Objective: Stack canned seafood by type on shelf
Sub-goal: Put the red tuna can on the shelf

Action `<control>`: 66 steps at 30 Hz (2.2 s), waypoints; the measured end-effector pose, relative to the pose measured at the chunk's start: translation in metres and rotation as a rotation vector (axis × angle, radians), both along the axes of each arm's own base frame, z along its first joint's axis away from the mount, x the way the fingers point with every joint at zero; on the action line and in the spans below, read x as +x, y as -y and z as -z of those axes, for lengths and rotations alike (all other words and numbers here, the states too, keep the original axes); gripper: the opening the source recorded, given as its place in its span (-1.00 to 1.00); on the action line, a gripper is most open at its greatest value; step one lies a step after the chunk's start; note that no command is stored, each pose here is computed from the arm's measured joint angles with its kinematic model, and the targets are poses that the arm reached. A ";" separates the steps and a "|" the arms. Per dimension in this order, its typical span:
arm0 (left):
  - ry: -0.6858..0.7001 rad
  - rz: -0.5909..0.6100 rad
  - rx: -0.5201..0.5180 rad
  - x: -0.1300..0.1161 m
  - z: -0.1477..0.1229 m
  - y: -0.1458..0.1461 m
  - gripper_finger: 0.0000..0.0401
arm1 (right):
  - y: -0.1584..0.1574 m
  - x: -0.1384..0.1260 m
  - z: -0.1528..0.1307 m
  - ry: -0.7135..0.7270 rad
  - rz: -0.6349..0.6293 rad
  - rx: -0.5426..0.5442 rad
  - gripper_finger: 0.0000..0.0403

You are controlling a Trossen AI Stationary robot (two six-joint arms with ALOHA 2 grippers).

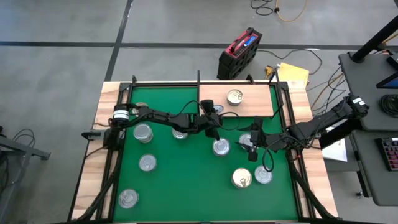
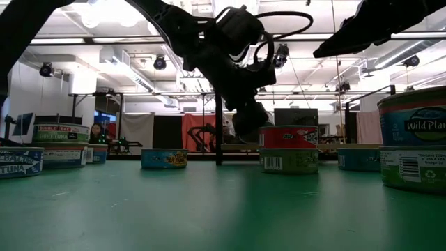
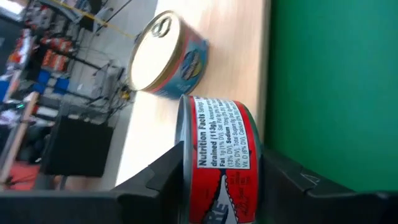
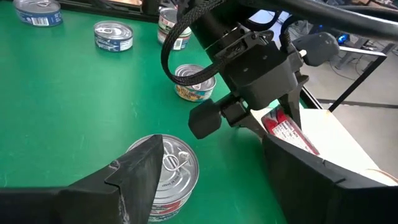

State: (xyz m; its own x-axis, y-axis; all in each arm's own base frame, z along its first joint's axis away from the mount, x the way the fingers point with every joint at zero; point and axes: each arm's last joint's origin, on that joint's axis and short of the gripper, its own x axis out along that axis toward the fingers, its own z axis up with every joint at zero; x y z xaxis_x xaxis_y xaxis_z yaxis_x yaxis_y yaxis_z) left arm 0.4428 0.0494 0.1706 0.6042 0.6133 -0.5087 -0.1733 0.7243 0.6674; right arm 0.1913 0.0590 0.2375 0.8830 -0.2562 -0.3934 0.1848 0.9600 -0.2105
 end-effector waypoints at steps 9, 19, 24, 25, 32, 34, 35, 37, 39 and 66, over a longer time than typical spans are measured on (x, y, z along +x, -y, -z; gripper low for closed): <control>0.027 0.002 -0.008 0.001 -0.001 -0.001 0.04 | 0.000 0.000 0.000 0.000 -0.001 0.000 0.42; 0.048 0.025 0.025 0.007 -0.013 0.000 0.16 | 0.000 0.000 0.000 0.000 0.000 0.002 0.39; 0.006 0.035 0.024 0.010 -0.029 0.002 0.13 | 0.000 0.000 0.000 -0.001 0.000 0.004 0.37; -0.005 0.034 0.020 0.010 -0.032 0.002 0.12 | 0.000 0.000 0.000 -0.002 0.001 0.006 0.36; -0.096 0.151 -0.126 0.004 -0.043 0.005 -0.21 | 0.001 -0.002 0.004 -0.035 0.010 0.013 0.29; -0.086 0.175 -0.148 0.002 -0.046 0.005 -0.38 | 0.001 -0.002 0.004 -0.039 0.012 0.016 0.26; -0.091 0.173 -0.150 0.000 -0.047 0.004 -0.48 | 0.001 -0.002 0.004 -0.039 0.012 0.016 0.25; -0.098 0.164 -0.151 -0.003 -0.050 0.001 -0.68 | 0.001 -0.002 0.004 -0.040 0.009 0.018 0.22; -0.106 0.153 -0.149 -0.006 -0.055 -0.003 -0.89 | 0.000 -0.002 0.004 -0.042 -0.004 0.025 0.19; -0.061 0.059 -0.379 -0.013 -0.035 -0.052 -1.00 | -0.016 -0.026 -0.016 0.045 -0.195 0.020 -0.93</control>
State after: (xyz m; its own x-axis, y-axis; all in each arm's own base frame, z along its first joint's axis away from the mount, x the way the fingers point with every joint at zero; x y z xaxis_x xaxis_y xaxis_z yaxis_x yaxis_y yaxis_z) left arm 0.4301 0.1018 0.2055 0.5946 0.3400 -0.7286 -0.0918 0.9290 0.3586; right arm 0.1655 0.0752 0.2532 0.9317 -0.0706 -0.3562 0.0032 0.9825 -0.1864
